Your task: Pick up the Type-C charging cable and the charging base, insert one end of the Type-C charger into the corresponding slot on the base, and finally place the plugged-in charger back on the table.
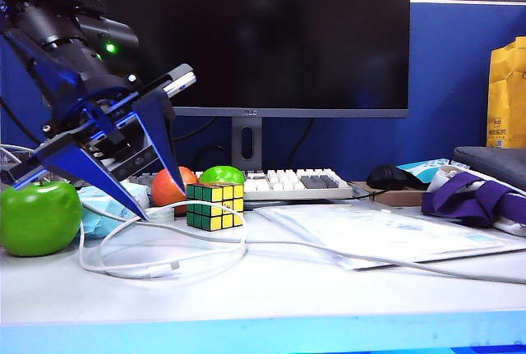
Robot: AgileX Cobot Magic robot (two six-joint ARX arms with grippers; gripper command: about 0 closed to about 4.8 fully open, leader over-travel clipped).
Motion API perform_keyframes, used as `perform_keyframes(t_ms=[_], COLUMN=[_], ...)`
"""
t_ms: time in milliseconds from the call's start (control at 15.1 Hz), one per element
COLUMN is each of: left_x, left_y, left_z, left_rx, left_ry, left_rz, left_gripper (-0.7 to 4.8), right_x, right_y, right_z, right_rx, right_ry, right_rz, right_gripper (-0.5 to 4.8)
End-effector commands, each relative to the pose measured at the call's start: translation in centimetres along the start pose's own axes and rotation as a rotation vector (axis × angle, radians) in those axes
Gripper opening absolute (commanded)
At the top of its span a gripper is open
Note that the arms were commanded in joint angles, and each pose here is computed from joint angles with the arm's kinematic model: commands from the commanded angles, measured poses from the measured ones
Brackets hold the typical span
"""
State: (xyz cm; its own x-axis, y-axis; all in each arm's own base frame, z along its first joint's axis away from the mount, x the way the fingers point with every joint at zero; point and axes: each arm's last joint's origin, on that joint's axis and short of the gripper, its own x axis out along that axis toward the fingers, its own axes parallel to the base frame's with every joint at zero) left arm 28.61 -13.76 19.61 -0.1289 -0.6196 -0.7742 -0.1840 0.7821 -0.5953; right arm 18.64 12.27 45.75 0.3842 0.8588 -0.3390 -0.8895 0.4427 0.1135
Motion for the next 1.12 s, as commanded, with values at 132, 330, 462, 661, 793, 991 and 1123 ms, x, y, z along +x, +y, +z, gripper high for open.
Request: perform_keyframes(t_ms=[132, 330, 462, 661, 793, 991, 1123], left_x=[0.8, 1.4, 2.1, 2.6, 2.8, 3.0, 3.0], left_y=[0.4, 1.0, 1.4, 1.5, 1.6, 1.8, 2.0], left_z=[0.4, 0.5, 0.9, 1.5, 1.7, 1.4, 1.5], left_rx=[-0.025, -0.041, -0.058, -0.077, -0.085, -0.098, -0.098], left_ry=[0.002, 0.02, 0.015, -0.005, -0.008, 0.031, -0.003], left_rz=[0.022, 0.029, 0.035, 0.025, 0.024, 0.024, 0.074], left_gripper=[1.83, 1.83, 1.83, 1.83, 1.83, 1.83, 1.82], right_x=[-0.3, -0.3, -0.3, -0.3, -0.3, -0.3, -0.3], right_y=[0.2, 0.2, 0.2, 0.2, 0.2, 0.2, 0.2], right_z=[0.4, 0.2, 0.2, 0.1, 0.1, 0.1, 0.1], right_rx=[-0.014, -0.006, -0.005, 0.0, 0.001, 0.001, 0.001], right_ry=[-0.026, -0.014, -0.013, -0.006, -0.005, -0.005, -0.005], right_rz=[0.005, 0.006, 0.006, 0.007, 0.007, 0.007, 0.007], right_gripper=[-0.04, -0.05, -0.04, -0.04, -0.05, -0.04, -0.04])
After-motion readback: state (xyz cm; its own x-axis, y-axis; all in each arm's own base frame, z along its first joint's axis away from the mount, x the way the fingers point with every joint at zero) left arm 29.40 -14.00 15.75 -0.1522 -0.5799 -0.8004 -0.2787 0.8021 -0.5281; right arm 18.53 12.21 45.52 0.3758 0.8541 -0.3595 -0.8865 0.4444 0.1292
